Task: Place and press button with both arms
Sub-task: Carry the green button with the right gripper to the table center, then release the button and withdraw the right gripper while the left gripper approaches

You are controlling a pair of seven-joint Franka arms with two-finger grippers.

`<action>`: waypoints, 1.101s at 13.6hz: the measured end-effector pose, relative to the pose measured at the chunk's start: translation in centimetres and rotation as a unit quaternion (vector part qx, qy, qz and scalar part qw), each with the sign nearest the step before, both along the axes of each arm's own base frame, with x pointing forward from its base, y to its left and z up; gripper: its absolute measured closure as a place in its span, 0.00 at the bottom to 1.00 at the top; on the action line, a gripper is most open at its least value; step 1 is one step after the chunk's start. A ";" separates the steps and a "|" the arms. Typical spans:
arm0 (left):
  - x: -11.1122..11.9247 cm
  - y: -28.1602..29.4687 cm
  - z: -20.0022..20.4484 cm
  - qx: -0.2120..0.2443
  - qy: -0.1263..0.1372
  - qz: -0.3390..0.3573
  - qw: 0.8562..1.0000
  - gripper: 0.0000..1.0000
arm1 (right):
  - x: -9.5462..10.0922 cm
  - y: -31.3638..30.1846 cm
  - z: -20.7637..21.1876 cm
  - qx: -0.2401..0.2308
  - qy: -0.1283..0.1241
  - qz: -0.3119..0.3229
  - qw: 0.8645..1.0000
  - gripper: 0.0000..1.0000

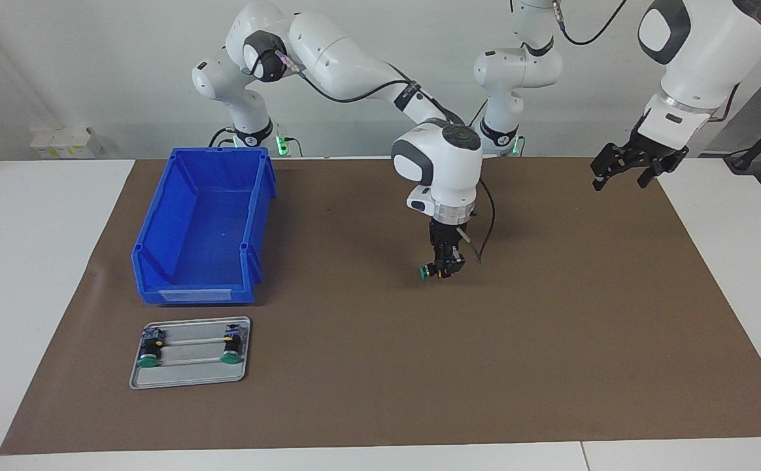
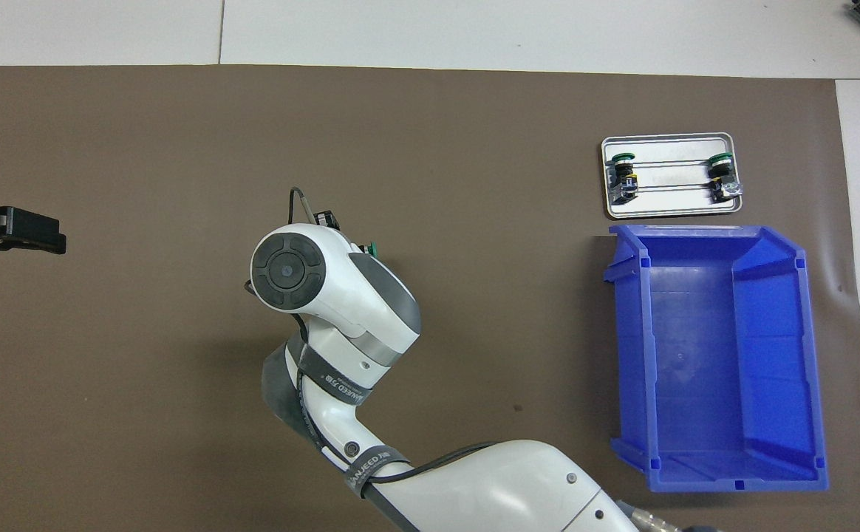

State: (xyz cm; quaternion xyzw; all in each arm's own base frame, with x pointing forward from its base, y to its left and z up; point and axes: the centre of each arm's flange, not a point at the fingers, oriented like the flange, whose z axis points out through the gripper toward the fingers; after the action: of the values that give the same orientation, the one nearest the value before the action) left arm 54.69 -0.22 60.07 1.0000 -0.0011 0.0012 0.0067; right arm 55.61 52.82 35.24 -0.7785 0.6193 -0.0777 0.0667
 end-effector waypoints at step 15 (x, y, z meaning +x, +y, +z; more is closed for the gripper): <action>-0.1 -0.6 0.0 0.000 0.000 -0.018 1.000 0.01 | -2.4 -0.9 -4.3 -0.012 -0.024 0.012 1.000 0.17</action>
State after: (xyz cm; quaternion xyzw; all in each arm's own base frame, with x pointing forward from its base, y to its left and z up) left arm 54.62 -0.85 60.11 0.9998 -0.0192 0.0007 0.0065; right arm 53.17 51.91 30.98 -0.7849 0.6068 -0.1028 0.0726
